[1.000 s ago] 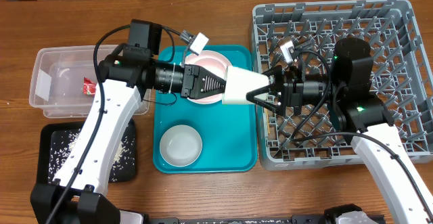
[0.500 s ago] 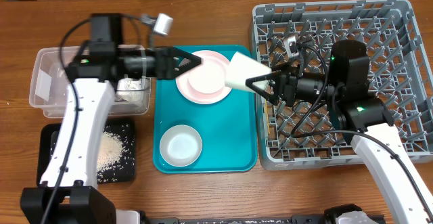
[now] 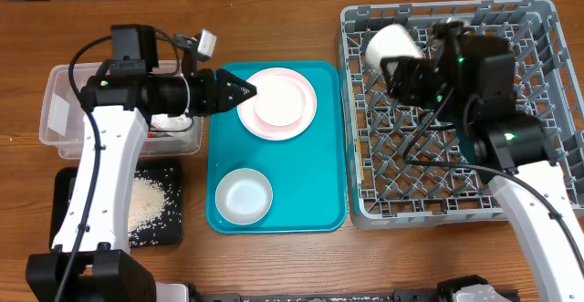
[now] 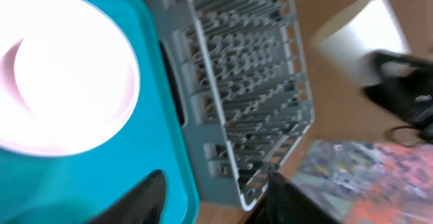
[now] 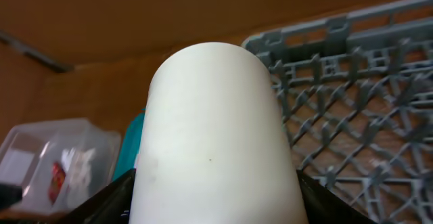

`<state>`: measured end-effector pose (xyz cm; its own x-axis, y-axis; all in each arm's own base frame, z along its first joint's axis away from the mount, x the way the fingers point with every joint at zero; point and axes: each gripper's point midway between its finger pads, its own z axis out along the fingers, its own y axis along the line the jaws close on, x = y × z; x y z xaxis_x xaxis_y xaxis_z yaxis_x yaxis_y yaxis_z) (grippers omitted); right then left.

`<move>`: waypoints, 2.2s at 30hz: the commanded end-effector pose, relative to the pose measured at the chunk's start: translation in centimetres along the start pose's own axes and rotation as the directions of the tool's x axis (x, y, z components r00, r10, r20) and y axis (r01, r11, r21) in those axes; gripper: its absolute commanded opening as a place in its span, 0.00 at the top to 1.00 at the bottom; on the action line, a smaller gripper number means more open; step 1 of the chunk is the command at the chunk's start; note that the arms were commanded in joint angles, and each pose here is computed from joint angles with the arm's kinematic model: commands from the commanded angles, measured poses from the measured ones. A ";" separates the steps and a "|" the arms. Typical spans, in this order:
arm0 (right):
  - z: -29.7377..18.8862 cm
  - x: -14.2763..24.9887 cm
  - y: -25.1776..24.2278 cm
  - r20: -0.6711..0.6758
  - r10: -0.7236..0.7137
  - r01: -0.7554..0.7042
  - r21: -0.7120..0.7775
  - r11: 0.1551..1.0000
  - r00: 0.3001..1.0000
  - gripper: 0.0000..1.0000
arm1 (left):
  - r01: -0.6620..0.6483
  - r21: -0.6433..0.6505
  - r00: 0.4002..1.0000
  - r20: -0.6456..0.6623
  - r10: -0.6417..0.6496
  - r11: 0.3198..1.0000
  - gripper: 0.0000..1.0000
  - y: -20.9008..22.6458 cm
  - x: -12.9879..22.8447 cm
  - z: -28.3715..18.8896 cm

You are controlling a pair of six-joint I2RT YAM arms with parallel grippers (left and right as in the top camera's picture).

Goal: Sort waste into correct bins and load items into the dishwasher
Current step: 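Carry the cup into the rack's far-left corner and release it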

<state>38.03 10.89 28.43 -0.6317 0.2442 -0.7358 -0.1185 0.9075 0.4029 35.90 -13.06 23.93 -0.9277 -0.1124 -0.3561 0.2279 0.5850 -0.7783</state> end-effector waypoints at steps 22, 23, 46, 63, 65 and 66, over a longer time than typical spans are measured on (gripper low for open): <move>12.2 -0.2 -5.4 -0.017 -0.118 0.118 0.303 0.946 0.993 0.51 | 0.010 -0.184 0.999 -0.036 -0.017 0.983 0.00 2.2 1.1 0.6; 12.7 0.1 -5.4 -0.025 -0.125 0.127 0.298 0.946 0.992 0.51 | 0.012 -0.185 0.999 -0.037 -0.019 0.983 0.00 2.2 1.2 0.6; 16.5 3.4 -6.3 -0.110 -0.131 0.157 0.282 0.946 0.985 0.44 | 0.021 -0.187 0.999 -0.045 -0.030 0.982 0.00 2.3 1.5 0.6; 16.5 3.7 -6.5 -0.123 -0.129 0.159 0.287 0.945 0.984 0.16 | 0.027 -0.214 0.998 -0.049 -0.039 0.977 0.00 2.7 1.6 0.5; 16.4 3.3 -6.3 -0.113 -0.130 0.158 0.287 0.945 0.985 0.16 | 0.028 -0.214 0.998 -0.049 -0.040 0.976 0.00 2.7 1.7 0.5; 16.3 2.9 -6.1 -0.106 -0.132 0.158 0.285 0.946 0.985 0.16 | 0.029 -0.214 0.998 -0.050 -0.041 0.976 0.00 2.7 1.7 0.5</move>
<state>48.67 11.30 13.71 -0.7106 0.0826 -0.6987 0.0121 0.9944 0.1052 34.99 -11.96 20.71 -0.9527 -0.1040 -0.2855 0.1201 0.7341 -0.6684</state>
